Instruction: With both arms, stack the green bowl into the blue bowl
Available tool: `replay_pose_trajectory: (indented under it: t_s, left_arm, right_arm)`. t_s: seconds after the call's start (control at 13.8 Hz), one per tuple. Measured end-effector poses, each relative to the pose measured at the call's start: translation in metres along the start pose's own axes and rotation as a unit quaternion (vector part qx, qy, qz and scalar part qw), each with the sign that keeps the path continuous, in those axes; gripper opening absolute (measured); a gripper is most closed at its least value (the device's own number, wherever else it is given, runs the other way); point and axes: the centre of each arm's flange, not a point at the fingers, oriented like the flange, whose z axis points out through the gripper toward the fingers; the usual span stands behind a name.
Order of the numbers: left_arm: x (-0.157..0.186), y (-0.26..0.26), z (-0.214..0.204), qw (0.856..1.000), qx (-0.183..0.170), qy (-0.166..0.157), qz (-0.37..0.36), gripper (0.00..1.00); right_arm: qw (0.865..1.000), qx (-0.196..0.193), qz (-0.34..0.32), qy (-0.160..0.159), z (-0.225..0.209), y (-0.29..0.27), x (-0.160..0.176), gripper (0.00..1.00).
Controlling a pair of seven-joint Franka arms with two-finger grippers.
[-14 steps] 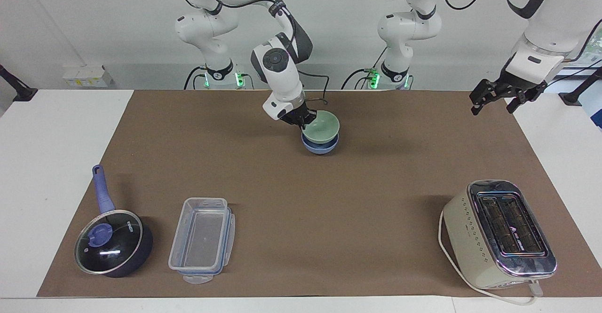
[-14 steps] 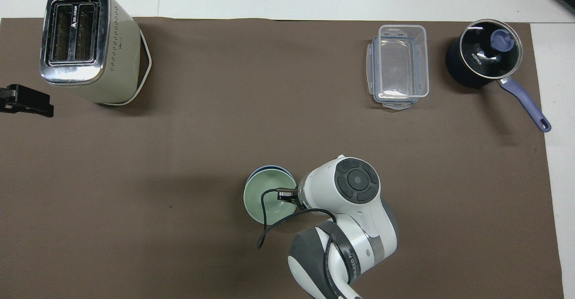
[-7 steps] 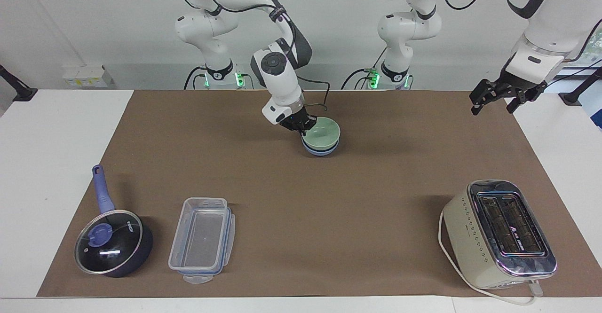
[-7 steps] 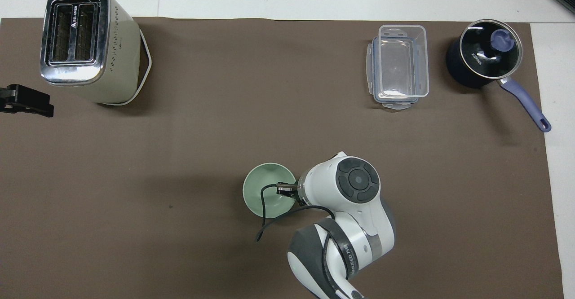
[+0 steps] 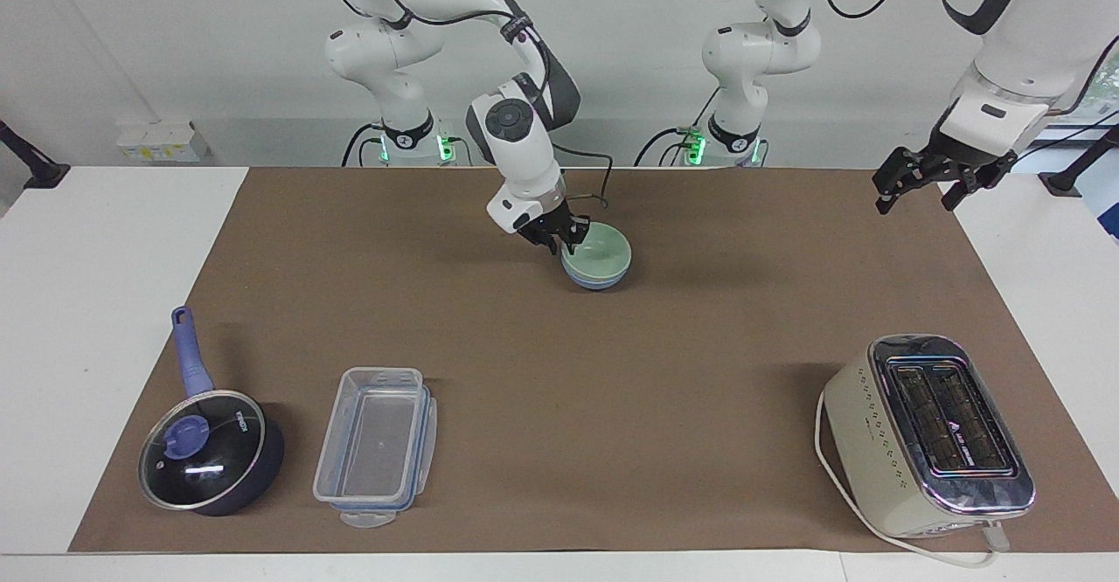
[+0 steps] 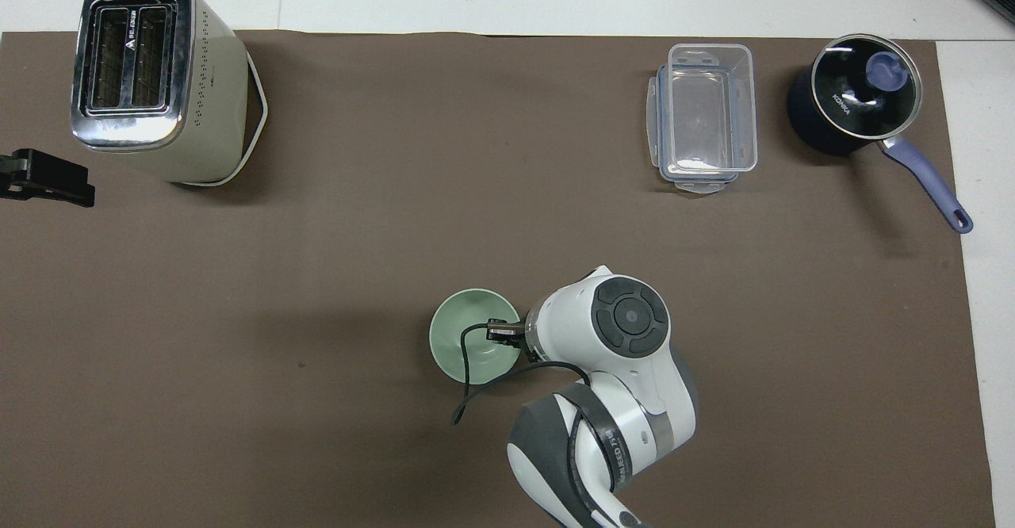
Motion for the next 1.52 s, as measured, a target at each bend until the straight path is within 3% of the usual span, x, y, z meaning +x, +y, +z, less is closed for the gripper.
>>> replay_pose_trajectory:
  t_s: [0.14, 0.29, 0.43, 0.72, 0.94, 1.08, 1.37, 1.52]
  left_arm:
    - [0.000, 0.000, 0.000, 1.000, 0.000, 0.000, 0.000, 1.00]
    - [0.000, 0.000, 0.000, 1.000, 0.000, 0.000, 0.000, 1.00]
    - [0.000, 0.000, 0.000, 1.000, 0.000, 0.000, 0.000, 1.00]
    - [0.000, 0.000, 0.000, 1.000, 0.000, 0.000, 0.000, 1.00]
    - [0.000, 0.000, 0.000, 1.000, 0.000, 0.000, 0.000, 1.00]
    - [0.000, 0.000, 0.000, 1.000, 0.000, 0.000, 0.000, 1.00]
    - [0.000, 0.000, 0.000, 1.000, 0.000, 0.000, 0.000, 1.00]
    - [0.000, 0.000, 0.000, 1.000, 0.000, 0.000, 0.000, 1.00]
  right_arm:
    - [1.000, 0.006, -0.001, 0.007, -0.009, -0.003, 0.002, 0.69]
    - [1.000, 0.011, 0.000, 0.013, -0.024, -0.002, 0.004, 0.75]
    - [0.999, 0.015, 0.009, 0.030, -0.055, 0.011, 0.015, 0.90]
    - [0.997, -0.002, 0.018, 0.068, -0.146, 0.069, 0.043, 0.99]
    - [0.994, -0.014, 0.011, 0.106, -0.225, 0.121, 0.072, 1.00]
    - [0.991, -0.042, 0.008, 0.127, -0.278, 0.153, 0.089, 1.00]
    - [0.986, -0.072, 0.011, 0.150, -0.351, 0.201, 0.105, 1.00]
    - [0.987, -0.085, 0.022, 0.135, -0.375, 0.218, 0.104, 1.00]
